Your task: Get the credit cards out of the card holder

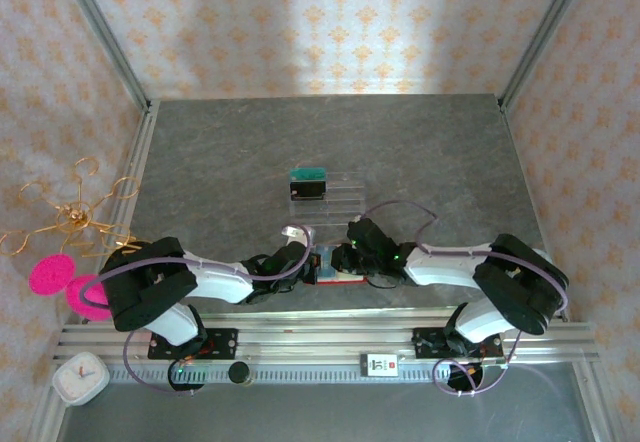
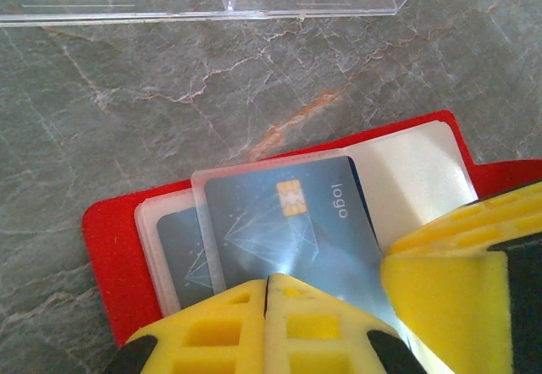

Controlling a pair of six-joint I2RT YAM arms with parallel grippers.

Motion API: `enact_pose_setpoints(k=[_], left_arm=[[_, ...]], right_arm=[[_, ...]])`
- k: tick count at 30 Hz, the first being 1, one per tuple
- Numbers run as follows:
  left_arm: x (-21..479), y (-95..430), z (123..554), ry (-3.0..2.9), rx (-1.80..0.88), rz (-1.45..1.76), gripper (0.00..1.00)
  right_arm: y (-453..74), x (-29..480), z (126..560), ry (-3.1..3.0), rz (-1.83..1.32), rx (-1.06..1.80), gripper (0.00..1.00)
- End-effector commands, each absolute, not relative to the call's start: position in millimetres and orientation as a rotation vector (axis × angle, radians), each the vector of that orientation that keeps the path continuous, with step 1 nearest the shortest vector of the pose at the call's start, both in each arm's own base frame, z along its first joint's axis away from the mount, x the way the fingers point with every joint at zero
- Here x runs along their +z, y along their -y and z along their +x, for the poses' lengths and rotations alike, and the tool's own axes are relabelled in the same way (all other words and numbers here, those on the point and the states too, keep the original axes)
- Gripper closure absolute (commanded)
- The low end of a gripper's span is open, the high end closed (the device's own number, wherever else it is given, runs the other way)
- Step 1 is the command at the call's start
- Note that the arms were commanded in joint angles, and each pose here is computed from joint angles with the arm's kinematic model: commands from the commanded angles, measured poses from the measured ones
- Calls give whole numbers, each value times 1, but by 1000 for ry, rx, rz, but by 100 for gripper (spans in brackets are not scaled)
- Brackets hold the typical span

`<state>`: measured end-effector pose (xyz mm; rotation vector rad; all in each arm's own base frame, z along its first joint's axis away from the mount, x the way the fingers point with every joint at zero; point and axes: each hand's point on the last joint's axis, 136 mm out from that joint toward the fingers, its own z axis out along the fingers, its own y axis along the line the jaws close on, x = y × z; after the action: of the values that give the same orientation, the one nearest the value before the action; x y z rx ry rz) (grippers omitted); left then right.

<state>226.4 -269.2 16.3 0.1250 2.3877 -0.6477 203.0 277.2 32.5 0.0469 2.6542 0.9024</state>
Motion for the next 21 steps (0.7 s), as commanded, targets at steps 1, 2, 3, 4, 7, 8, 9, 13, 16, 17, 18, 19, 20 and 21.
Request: enact_pose_setpoints(k=[1, 2, 3, 4, 7, 8, 9, 13, 16, 17, 18, 19, 20, 21], left_arm=[[-56, 223, 169, -2720, -441, 230, 100], [-57, 222, 169, -2722, -439, 230, 100], [-57, 223, 169, -2722, -441, 231, 100], [-56, 223, 169, -2720, -444, 231, 100], [-56, 223, 170, -2716, -449, 229, 100], [-55, 223, 169, -2715, -451, 228, 100], [-56, 223, 169, -2718, -451, 228, 100], [-55, 225, 169, -2716, -464, 232, 100], [-55, 228, 167, -2720, -484, 243, 100], [-55, 229, 167, -2719, -492, 249, 100], [-56, 230, 166, -2722, -495, 256, 100], [-56, 232, 166, -2722, -503, 265, 100], [-56, 235, 165, -2724, -510, 275, 100], [-56, 236, 165, -2724, -510, 284, 100]], right_arm=[[-261, 30, 207, -2639, 128, 854, 82], [-261, 31, 207, -2641, 126, 855, 82], [-261, 31, 206, -2644, 127, 856, 82], [-262, 29, 205, -2649, 125, 859, 83], [-266, 25, 204, -2666, 110, 874, 83], [-267, 23, 203, -2674, 105, 876, 84], [-269, 21, 202, -2680, 97, 888, 84], [-276, 19, 203, -2695, 77, 906, 85], [-280, 18, 202, -2702, 57, 923, 84], [-281, 17, 202, -2707, 53, 926, 84], [-282, 16, 201, -2713, 45, 927, 83], [-283, 14, 200, -2722, 43, 927, 83], [-284, 11, 199, -2733, 39, 926, 83], [-284, 8, 198, -2745, 35, 922, 84]])
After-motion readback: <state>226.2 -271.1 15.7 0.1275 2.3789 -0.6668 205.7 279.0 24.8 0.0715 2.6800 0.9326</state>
